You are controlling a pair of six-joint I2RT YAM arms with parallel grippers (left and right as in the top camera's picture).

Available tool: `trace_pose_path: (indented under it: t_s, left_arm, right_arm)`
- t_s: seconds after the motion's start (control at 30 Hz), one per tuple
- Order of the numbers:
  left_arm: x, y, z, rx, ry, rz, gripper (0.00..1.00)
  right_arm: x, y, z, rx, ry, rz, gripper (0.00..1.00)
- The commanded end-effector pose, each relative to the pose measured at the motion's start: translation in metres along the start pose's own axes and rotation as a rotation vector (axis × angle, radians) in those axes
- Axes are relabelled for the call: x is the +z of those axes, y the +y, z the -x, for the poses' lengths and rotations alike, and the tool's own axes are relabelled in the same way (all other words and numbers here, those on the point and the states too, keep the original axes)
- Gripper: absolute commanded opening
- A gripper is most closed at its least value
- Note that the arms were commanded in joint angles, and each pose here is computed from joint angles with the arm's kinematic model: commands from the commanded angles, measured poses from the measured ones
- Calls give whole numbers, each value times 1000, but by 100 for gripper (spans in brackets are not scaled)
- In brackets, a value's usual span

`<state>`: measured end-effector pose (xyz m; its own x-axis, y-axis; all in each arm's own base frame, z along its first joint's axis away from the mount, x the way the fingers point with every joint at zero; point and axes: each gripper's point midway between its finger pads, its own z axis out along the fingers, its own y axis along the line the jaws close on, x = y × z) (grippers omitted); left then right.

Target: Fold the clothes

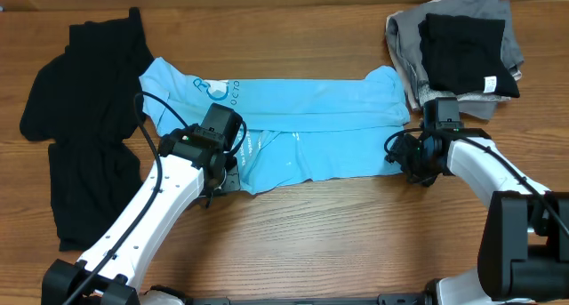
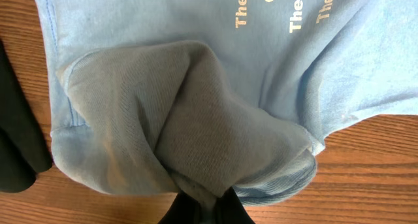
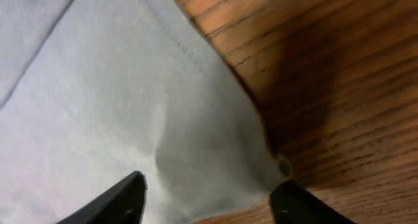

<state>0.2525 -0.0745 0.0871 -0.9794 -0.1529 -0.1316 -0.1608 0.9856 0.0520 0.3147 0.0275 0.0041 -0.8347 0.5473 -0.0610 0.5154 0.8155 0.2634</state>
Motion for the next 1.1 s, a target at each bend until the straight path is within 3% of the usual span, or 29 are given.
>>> trace_pose_path:
  t_s: [0.0, 0.17, 0.3, 0.4, 0.7, 1.07]
  left_arm:
    - [-4, 3, 7, 14, -22, 12, 4]
    - [-4, 6, 9, 14, -34, 32, 4]
    - [-4, 8, 10, 14, -38, 42, 4]
    - [-4, 9, 10, 11, -40, 46, 4]
    - [-6, 21, 14, -32, -41, 50, 4]
    - [-46, 46, 32, -38, -84, 142, 4]
  right_arm:
    - [22, -20, -20, 41, 69, -63, 58]
    - [23, -17, -16, 46, 53, -54, 45]
    - [23, -21, -14, 59, 39, -75, 25]
    - [23, -21, -14, 59, 39, -76, 5]
    - [7, -16, -19, 63, 60, -57, 4]
    - [-63, -17, -39, 63, 20, -35, 4]
